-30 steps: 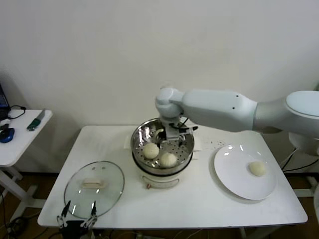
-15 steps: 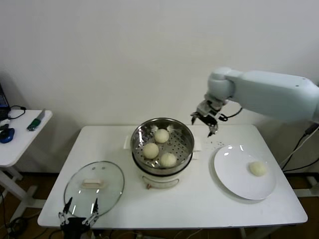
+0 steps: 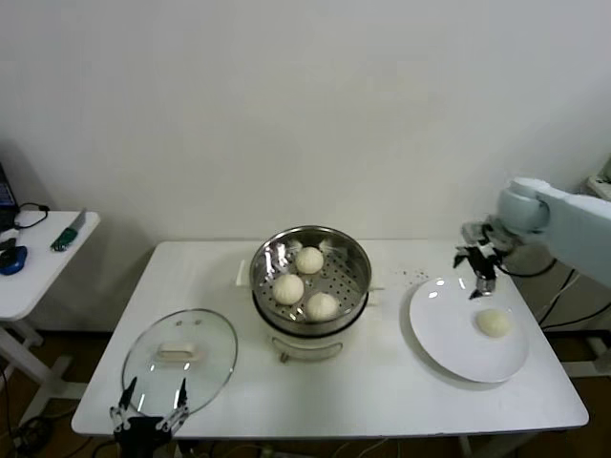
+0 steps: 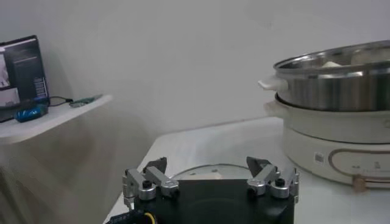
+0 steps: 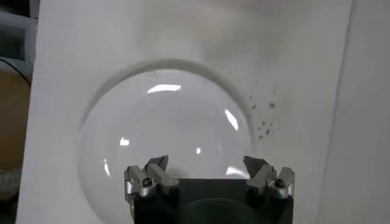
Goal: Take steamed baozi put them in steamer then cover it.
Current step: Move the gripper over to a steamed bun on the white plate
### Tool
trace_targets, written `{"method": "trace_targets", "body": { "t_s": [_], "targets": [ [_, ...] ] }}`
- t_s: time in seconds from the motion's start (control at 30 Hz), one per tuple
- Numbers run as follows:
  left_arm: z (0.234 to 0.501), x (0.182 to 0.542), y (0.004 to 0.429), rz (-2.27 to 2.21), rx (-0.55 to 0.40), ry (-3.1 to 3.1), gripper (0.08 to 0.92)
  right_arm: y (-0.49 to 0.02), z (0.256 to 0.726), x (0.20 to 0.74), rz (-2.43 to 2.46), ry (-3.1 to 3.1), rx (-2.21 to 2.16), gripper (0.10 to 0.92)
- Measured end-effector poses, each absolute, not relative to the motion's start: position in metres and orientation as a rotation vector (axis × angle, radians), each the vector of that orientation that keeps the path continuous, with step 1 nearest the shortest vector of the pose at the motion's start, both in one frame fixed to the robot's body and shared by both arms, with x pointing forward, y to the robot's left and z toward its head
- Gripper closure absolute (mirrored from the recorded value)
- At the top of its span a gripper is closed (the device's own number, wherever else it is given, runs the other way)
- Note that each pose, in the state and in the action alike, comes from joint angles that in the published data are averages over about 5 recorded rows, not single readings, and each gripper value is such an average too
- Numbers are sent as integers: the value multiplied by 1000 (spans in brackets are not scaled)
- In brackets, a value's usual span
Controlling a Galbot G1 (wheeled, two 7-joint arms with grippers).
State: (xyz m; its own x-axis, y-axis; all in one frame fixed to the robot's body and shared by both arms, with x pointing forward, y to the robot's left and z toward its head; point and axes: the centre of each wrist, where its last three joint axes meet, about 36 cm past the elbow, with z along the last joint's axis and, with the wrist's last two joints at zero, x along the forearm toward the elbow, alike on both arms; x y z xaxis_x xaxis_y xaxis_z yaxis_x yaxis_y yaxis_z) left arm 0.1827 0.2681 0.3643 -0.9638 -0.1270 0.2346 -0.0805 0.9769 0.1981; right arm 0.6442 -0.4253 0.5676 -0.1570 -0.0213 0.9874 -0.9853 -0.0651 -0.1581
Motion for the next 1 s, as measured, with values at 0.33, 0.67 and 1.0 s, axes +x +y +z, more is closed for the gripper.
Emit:
{"method": "trace_targets", "body": {
  "t_s": [0.33,0.67,1.0],
  "targets": [
    [364,184,265,-266,167,-2875,177,-497,517,630,1286,-1290,1122,200],
    [365,191,263,-261,176,-2877,177,-519,491,632,1262,-1264,1101,200],
    [363,193,266,-246,187,-2881,177,-508,471,646,1266,-1250,1117,200]
  ]
}}
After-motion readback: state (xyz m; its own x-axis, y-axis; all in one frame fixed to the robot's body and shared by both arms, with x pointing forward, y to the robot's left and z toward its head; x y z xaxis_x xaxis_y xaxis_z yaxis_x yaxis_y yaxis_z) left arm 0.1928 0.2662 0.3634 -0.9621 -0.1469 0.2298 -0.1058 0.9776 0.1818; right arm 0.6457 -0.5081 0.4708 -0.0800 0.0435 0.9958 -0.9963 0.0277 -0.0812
